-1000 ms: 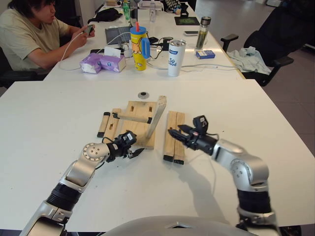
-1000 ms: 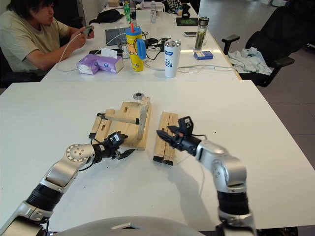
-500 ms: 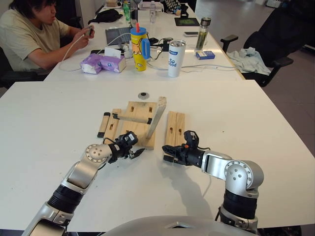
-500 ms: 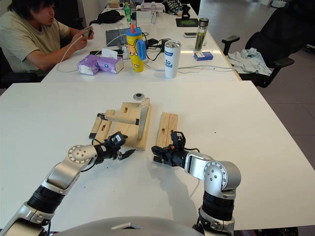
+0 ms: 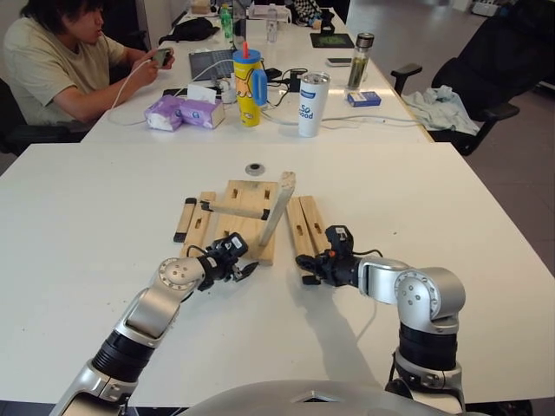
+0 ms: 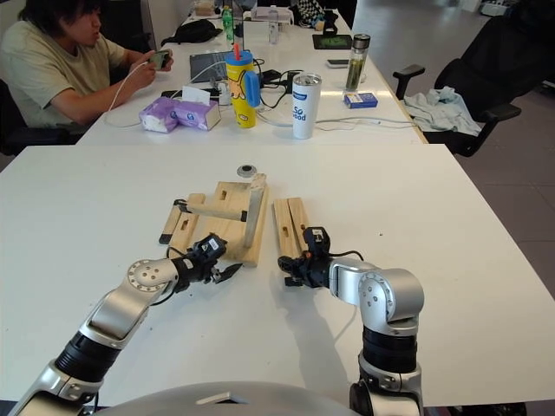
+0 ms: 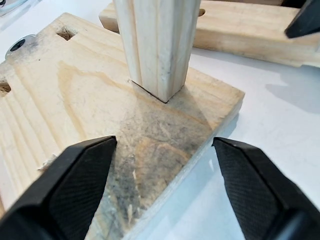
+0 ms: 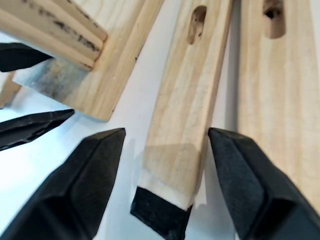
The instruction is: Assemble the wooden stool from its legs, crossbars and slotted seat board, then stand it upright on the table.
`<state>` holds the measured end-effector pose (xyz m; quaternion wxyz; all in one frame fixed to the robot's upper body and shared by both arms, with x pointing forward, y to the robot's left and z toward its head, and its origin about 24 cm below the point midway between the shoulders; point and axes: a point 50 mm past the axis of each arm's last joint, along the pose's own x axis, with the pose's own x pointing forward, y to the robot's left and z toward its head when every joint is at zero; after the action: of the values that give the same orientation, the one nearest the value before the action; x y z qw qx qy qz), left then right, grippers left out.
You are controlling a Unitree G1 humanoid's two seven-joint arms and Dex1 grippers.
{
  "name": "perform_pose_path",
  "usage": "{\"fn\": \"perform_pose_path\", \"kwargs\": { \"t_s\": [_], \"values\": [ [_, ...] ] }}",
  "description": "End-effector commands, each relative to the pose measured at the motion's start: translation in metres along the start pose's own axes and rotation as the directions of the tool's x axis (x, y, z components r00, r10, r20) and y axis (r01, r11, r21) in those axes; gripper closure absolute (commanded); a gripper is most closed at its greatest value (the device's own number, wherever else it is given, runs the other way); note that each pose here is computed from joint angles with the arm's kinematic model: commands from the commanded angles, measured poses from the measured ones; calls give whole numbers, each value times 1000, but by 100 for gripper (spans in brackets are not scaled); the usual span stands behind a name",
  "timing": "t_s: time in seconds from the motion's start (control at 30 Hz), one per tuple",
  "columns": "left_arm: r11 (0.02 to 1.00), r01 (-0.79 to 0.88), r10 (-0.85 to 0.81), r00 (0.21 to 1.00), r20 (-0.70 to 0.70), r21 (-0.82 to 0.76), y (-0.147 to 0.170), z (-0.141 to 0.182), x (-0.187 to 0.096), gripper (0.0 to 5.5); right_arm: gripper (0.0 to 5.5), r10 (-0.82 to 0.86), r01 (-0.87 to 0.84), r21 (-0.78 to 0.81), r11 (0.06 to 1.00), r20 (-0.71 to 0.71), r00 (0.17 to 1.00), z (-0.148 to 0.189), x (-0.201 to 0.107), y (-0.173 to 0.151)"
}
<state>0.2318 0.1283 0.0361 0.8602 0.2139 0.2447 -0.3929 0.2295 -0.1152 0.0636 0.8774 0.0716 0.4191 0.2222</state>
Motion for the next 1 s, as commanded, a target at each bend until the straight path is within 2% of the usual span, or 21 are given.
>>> {"fn": "perform_pose_path", "kwargs": {
  "t_s": [0.03,0.17,0.57,0.63,0.73,0.9,1.0],
  "values": [
    [987,95,-119,975,-188,-133,-34,-29,11,191,241,-87,87,-83,993,10,996,2,8,-4],
    [988,62,-93,970,-223,-139,-37,-26,14,191,241,-161,162,-119,980,22,987,1,16,-9],
    [989,6,-41,971,-236,-146,-30,-13,28,191,241,-187,198,-176,964,77,979,-4,41,-15],
    [990,9,-44,969,-243,-143,-30,-14,28,191,268,-185,197,-171,965,87,979,-8,45,-17],
    [991,3,-35,972,-234,-137,-28,-13,29,191,322,-144,174,-183,967,167,975,-1,47,-15],
    [989,-14,-13,983,-184,-146,-23,-5,32,191,341,-112,229,-279,933,379,918,26,39,-9],
    [983,-26,4,993,-119,-183,-17,3,32,191,341,-91,206,-177,962,507,857,43,27,-10]
  ]
}}
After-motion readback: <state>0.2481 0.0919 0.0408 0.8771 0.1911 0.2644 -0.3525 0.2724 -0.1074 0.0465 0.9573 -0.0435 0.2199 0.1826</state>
